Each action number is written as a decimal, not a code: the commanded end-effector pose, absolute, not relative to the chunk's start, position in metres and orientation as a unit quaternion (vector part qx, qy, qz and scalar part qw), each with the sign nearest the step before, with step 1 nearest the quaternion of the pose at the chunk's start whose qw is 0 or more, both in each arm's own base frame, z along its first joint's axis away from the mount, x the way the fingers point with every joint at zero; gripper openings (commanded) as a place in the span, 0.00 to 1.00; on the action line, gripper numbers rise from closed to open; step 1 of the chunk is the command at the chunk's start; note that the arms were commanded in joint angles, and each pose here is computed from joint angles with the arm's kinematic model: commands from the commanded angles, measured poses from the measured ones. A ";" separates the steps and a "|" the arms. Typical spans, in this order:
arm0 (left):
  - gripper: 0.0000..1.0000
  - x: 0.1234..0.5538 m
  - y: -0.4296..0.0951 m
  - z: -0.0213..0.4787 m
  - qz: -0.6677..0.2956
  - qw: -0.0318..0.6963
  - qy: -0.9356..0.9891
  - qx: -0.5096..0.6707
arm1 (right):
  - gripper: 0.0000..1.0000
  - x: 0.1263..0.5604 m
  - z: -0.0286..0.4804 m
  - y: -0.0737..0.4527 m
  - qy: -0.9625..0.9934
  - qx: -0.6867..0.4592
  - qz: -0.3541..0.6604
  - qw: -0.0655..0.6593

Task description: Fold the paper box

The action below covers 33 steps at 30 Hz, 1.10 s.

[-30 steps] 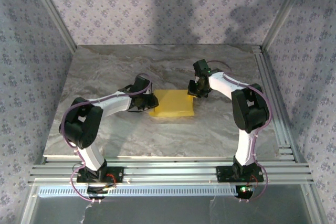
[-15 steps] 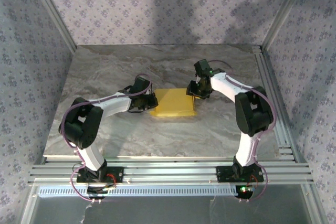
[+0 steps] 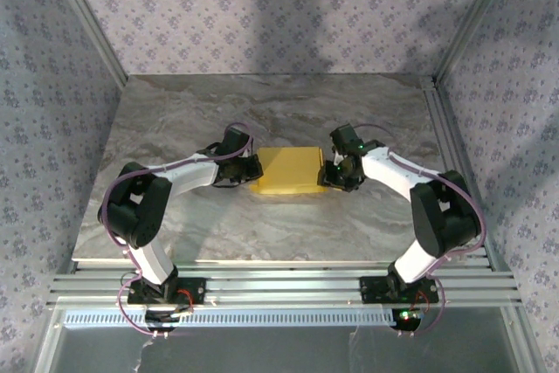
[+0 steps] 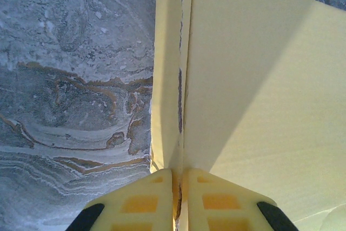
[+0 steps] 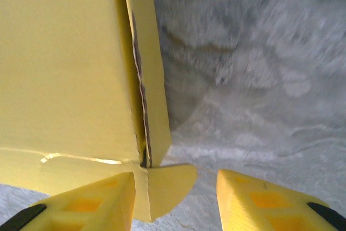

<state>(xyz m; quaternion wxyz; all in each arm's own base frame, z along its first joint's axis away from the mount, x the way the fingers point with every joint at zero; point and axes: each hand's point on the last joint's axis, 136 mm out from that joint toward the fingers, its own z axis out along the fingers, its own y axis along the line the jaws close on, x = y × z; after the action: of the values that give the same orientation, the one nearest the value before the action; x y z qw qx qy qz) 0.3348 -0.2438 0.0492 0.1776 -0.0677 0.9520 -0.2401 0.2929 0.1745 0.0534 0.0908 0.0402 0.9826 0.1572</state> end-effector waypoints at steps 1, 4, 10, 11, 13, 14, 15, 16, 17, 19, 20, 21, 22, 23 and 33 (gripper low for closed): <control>0.10 0.324 -0.238 0.038 -0.216 0.155 0.962 -0.067 | 0.43 0.288 0.062 0.189 0.979 0.025 0.175 0.104; 0.10 0.323 -0.238 0.037 -0.215 0.154 0.962 -0.066 | 0.41 0.284 0.060 0.187 0.980 0.030 0.168 0.105; 0.10 0.324 -0.240 0.040 -0.215 0.155 0.962 -0.063 | 0.40 0.286 0.061 0.186 0.980 0.024 0.163 0.108; 0.10 0.324 -0.239 0.040 -0.214 0.155 0.962 -0.062 | 0.39 0.286 0.062 0.185 0.982 0.022 0.157 0.107; 0.10 0.324 -0.239 0.040 -0.213 0.155 0.963 -0.061 | 0.39 0.287 0.065 0.180 0.983 0.019 0.144 0.111; 0.10 0.324 -0.239 0.040 -0.213 0.155 0.963 -0.061 | 0.39 0.287 0.068 0.177 0.983 0.019 0.138 0.117; 0.10 0.324 -0.239 0.040 -0.213 0.155 0.963 -0.061 | 0.39 0.286 0.070 0.174 0.984 0.018 0.131 0.121; 0.10 0.324 -0.240 0.040 -0.214 0.155 0.963 -0.061 | 0.39 0.288 0.072 0.171 0.984 0.019 0.123 0.130; 0.10 0.324 -0.240 0.040 -0.214 0.155 0.963 -0.060 | 0.40 0.290 0.073 0.168 0.984 0.021 0.116 0.135; 0.10 0.325 -0.240 0.041 -0.215 0.157 0.962 -0.060 | 0.40 0.291 0.070 0.168 0.984 0.020 0.113 0.133; 0.10 0.324 -0.241 0.041 -0.215 0.156 0.962 -0.060 | 0.39 0.292 0.068 0.170 0.985 0.019 0.115 0.130; 0.10 0.324 -0.241 0.041 -0.215 0.156 0.962 -0.059 | 0.40 0.294 0.066 0.173 0.985 0.017 0.117 0.127; 0.10 0.325 -0.240 0.041 -0.215 0.156 0.962 -0.060 | 0.39 0.295 0.064 0.177 0.985 0.014 0.118 0.125; 0.10 0.325 -0.241 0.041 -0.215 0.157 0.962 -0.060 | 0.39 0.297 0.061 0.180 0.985 0.012 0.120 0.121; 0.15 0.325 -0.242 0.043 -0.218 0.157 0.961 -0.059 | 0.38 0.295 0.056 0.197 0.981 0.023 0.161 0.106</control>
<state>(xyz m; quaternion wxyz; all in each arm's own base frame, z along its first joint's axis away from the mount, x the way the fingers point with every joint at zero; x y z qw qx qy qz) 0.3345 -0.2445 0.0497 0.1781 -0.0651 0.9524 -0.2386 0.2960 0.1896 0.0531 0.1080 0.0195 0.9834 0.1448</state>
